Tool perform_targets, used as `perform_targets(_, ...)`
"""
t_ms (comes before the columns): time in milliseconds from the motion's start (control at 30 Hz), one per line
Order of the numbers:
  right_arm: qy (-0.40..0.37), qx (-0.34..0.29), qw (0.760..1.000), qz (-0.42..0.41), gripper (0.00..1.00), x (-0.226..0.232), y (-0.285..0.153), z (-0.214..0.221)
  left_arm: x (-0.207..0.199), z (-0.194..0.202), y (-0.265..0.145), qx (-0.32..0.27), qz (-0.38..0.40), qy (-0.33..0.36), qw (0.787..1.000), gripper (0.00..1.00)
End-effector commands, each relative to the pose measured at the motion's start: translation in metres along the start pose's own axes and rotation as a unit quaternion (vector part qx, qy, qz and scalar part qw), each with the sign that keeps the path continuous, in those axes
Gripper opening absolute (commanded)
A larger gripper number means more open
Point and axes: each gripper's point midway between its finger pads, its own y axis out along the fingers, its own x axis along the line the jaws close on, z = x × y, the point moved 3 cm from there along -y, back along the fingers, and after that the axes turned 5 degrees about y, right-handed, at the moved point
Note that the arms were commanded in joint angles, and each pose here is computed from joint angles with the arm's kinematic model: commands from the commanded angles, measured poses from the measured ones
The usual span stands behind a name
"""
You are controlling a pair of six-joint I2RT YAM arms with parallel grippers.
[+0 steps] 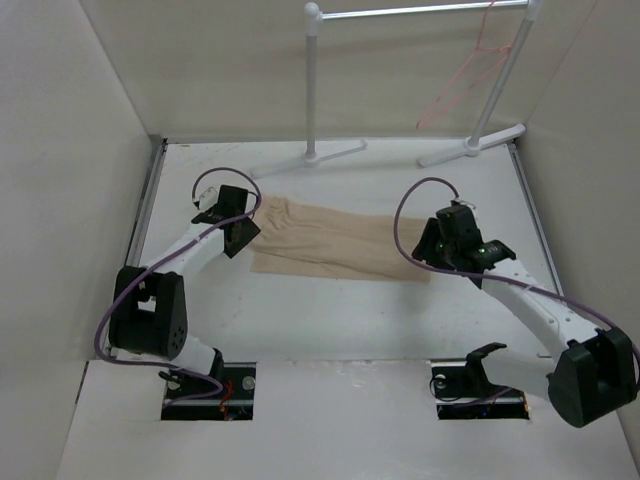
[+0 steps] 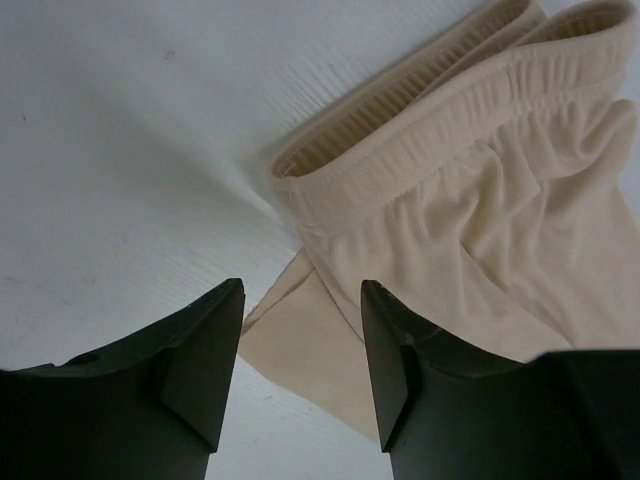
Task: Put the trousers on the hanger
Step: Fold the trousers at the center of the board.
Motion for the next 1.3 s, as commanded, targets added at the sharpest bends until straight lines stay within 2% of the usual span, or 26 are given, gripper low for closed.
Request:
perform_targets(0, 0.033, -0.02, 0.998, -0.044, 0.59, -0.002, -0.005, -0.016, -0.005, -0.002, 0.018, -0.006, 0.013, -0.025, 1.0, 0.48)
perform_targets(167, 0.056, -0.023, 0.997, -0.047, 0.59, -0.007, -0.001, -0.02, -0.017, -0.004, 0.046, 0.002, 0.023, -0.038, 0.999, 0.45)
perform_targets(233, 0.059, -0.018, 0.997, -0.046, 0.59, -0.006, 0.001, -0.018, -0.018, -0.007, 0.052, -0.003, 0.015, -0.037, 0.999, 0.38)
perform_targets(333, 0.065, -0.021, 0.997, -0.042, 0.59, -0.009, 0.002, -0.019, -0.016, -0.014, 0.047, -0.02, 0.009, -0.039, 0.999, 0.17)
perform_targets(367, 0.07, -0.025, 0.996, -0.04, 0.59, -0.011, 0.002, -0.02, -0.015, -0.017, 0.041, -0.031, 0.009, -0.042, 0.999, 0.13)
perform_targets(533, 0.102, -0.032, 0.994, -0.007, 0.63, -0.032, 0.009, -0.02, -0.017, -0.028, -0.014, -0.06, 0.028, -0.036, 0.997, 0.11)
perform_targets(633, 0.12, -0.027, 0.992, 0.018, 0.66, -0.043, 0.017, -0.021, -0.006, -0.023, -0.042, -0.069, 0.005, -0.024, 0.997, 0.1)
perform_targets(733, 0.125, -0.015, 0.992, 0.028, 0.7, -0.045, 0.025, -0.023, 0.012, -0.011, -0.051, -0.058, -0.022, -0.02, 0.998, 0.1)
perform_targets(967, 0.116, 0.018, 0.993, 0.013, 0.72, -0.034, 0.045, -0.016, 0.067, 0.041, -0.037, 0.009, -0.109, -0.033, 0.993, 0.18)
perform_targets(1067, 0.118, 0.02, 0.993, 0.004, 0.71, -0.03, 0.052, -0.017, 0.08, 0.056, -0.034, 0.028, -0.125, -0.038, 0.991, 0.28)
perform_targets(1167, 0.125, 0.023, 0.992, -0.006, 0.66, -0.026, 0.057, -0.017, 0.093, 0.055, -0.039, 0.034, -0.137, -0.046, 0.989, 0.44)
perform_targets(1267, 0.13, 0.03, 0.991, -0.004, 0.61, -0.026, 0.061, -0.014, 0.098, 0.034, -0.055, 0.011, -0.129, -0.061, 0.99, 0.49)
